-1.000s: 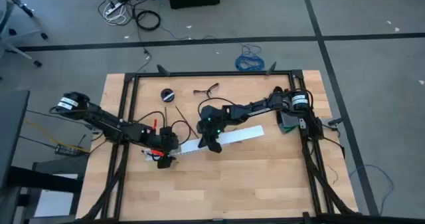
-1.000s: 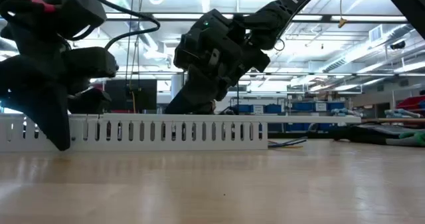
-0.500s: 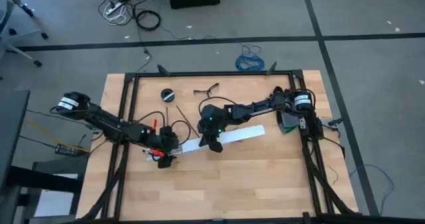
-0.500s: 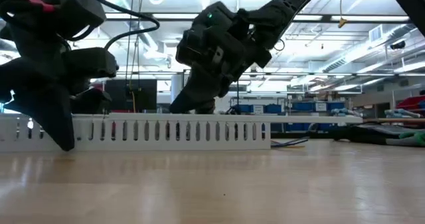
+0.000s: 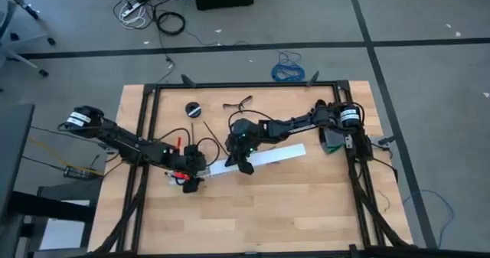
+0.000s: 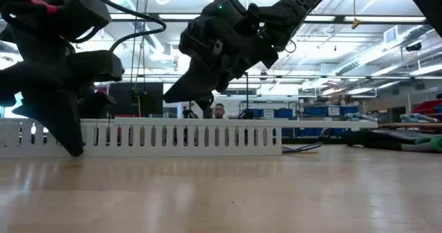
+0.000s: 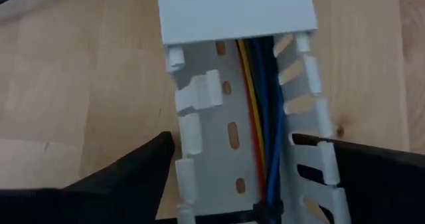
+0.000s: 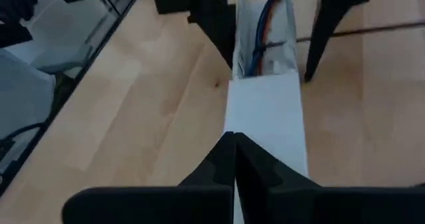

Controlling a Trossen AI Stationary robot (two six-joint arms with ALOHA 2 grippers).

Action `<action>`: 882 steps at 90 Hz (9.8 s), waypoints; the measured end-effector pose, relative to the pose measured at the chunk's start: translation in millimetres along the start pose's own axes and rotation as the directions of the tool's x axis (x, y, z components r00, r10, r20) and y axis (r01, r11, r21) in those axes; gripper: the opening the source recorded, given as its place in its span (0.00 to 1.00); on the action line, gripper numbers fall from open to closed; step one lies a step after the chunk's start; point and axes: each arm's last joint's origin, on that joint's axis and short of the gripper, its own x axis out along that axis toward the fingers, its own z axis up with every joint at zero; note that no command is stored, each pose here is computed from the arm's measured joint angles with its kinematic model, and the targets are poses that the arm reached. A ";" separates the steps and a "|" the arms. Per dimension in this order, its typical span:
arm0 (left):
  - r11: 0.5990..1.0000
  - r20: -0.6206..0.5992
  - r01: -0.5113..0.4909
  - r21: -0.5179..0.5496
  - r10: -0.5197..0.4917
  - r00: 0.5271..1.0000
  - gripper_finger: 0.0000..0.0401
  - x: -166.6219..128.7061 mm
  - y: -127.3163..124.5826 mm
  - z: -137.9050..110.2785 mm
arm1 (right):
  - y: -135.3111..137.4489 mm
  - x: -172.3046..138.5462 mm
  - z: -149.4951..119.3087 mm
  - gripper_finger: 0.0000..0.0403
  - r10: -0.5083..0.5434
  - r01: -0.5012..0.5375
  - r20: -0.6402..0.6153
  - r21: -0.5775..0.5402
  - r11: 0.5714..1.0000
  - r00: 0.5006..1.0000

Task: Ziptie cables
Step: Close the white cable duct

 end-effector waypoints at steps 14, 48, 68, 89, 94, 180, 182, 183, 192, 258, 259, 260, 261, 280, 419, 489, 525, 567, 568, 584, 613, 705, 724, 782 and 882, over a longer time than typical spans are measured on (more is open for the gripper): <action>1.000 0.002 0.001 0.002 -0.001 1.000 0.74 0.1 -0.1 0.2 | 0.4 -3.2 -11.2 0.00 -0.029 0.037 -0.126 0.057 0.998 0.992; 1.000 0.036 0.003 -0.024 -0.002 0.999 0.74 0.3 -0.8 2.9 | 0.9 8.8 -20.3 0.00 -0.092 0.100 -0.161 0.039 0.994 0.983; 0.999 0.057 0.010 -0.033 -0.008 0.998 0.73 0.2 -1.5 4.9 | -7.7 28.5 -27.3 0.00 -0.040 0.043 -0.080 0.036 0.998 0.996; 0.998 0.052 0.014 -0.055 -0.011 0.999 0.62 0.0 -1.5 5.1 | -11.4 24.0 -28.3 0.00 -0.062 0.068 -0.108 0.050 0.996 0.992; 0.998 0.047 0.011 -0.055 -0.008 0.999 0.61 -0.1 -1.5 4.9 | -12.6 20.3 -27.6 0.00 -0.062 0.069 -0.121 0.053 0.996 0.991; 1.000 -0.028 0.006 -0.010 -0.006 1.000 0.62 -1.1 -2.4 -2.9 | -20.4 -4.5 -31.6 0.00 -0.064 0.095 -0.253 0.112 0.989 0.965; 1.000 -0.029 0.005 -0.015 -0.005 1.000 0.59 -1.1 -2.3 -2.9 | -20.4 -4.5 -31.5 0.00 -0.063 0.094 -0.251 0.112 0.989 0.966; 1.000 -0.029 0.004 -0.017 -0.004 1.000 0.58 -1.1 -2.3 -3.0 | -20.4 -4.5 -31.6 0.00 -0.062 0.093 -0.251 0.112 0.989 0.966; 0.999 -0.032 0.001 -0.032 -0.002 0.999 0.53 -1.1 -1.9 -3.5 | -19.4 -3.7 -31.2 0.00 -0.060 0.091 -0.245 0.118 0.989 0.968; 0.999 0.068 0.005 -0.049 -0.001 0.998 0.55 0.6 -3.6 4.8 | -11.6 5.4 -3.4 0.00 -0.058 0.059 0.040 -0.016 0.998 0.997; 0.999 0.071 0.002 -0.051 0.001 0.997 0.55 0.7 -3.5 5.0 | -11.1 4.7 -2.7 0.00 -0.056 0.056 0.043 -0.018 0.998 0.998; 0.999 0.075 0.001 -0.055 0.003 0.997 0.55 0.6 -3.5 5.2 | -10.4 3.0 -0.8 0.00 -0.053 0.054 0.049 -0.021 0.998 0.997; 0.998 0.079 -0.001 -0.058 0.005 0.997 0.55 0.4 -3.6 5.5 | -9.6 1.2 1.3 0.00 -0.051 0.052 0.056 -0.025 0.998 0.997; 0.991 0.131 -0.032 -0.127 0.049 0.990 0.55 0.2 0.1 10.7 | 10.8 -43.8 31.2 0.00 -0.118 0.123 0.063 -0.078 0.989 0.991; 0.963 0.302 -0.001 -0.268 0.085 0.950 0.73 17.6 12.2 33.7 | -11.7 -43.8 10.7 0.00 -0.383 0.383 -0.095 -0.016 0.924 0.919; 0.984 0.060 -0.176 -0.026 0.177 0.982 0.73 -2.9 -8.1 54.6 | -15.7 -46.3 10.0 0.00 -0.389 0.387 -0.102 -0.045 0.921 0.915; 0.971 0.157 -0.237 0.011 0.233 0.960 0.73 -32.8 -23.5 49.1 | -16.9 -47.2 9.7 0.00 -0.384 0.381 -0.105 -0.047 0.923 0.917; 0.965 0.045 -0.254 -0.069 0.257 0.965 0.71 -53.2 -36.6 19.6 | -17.8 -48.0 8.8 0.00 -0.361 0.360 -0.114 -0.032 0.932 0.925; 0.965 0.044 -0.253 -0.070 0.256 0.966 0.71 -53.4 -37.3 19.0 | -17.9 -48.1 8.7 0.00 -0.361 0.360 -0.115 -0.030 0.932 0.925; 0.966 0.038 -0.240 -0.092 0.245 0.969 0.69 -58.7 -47.5 9.1 | -18.0 -48.1 8.9 0.00 -0.362 0.361 -0.114 -0.026 0.932 0.925; 0.968 0.108 -0.221 -0.120 0.234 0.966 0.68 -70.3 -57.1 2.5 | -18.1 -48.2 9.4 0.00 -0.353 0.353 -0.108 -0.018 0.935 0.929; 0.929 0.116 -0.170 -0.329 0.218 0.969 0.68 -71.2 -40.3 17.8 | -44.0 -64.0 11.8 0.00 -0.399 0.387 -0.054 -0.153 0.909 0.916; 0.927 0.104 -0.162 -0.338 0.208 0.973 0.67 -70.6 -40.6 17.3 | -48.7 -64.9 2.1 0.00 -0.357 0.345 -0.059 -0.155 0.926 0.932; 0.943 -0.016 -0.239 -0.230 0.242 0.970 0.86 -38.4 -47.7 12.2 | -49.5 -63.3 -2.2 0.00 -0.351 0.343 -0.032 -0.145 0.928 0.936; 0.930 -0.112 -0.338 -0.143 0.324 0.939 0.65 -2.8 -52.0 2.7 | -33.7 -36.5 -2.0 0.00 -0.216 0.219 0.036 -0.145 0.965 0.976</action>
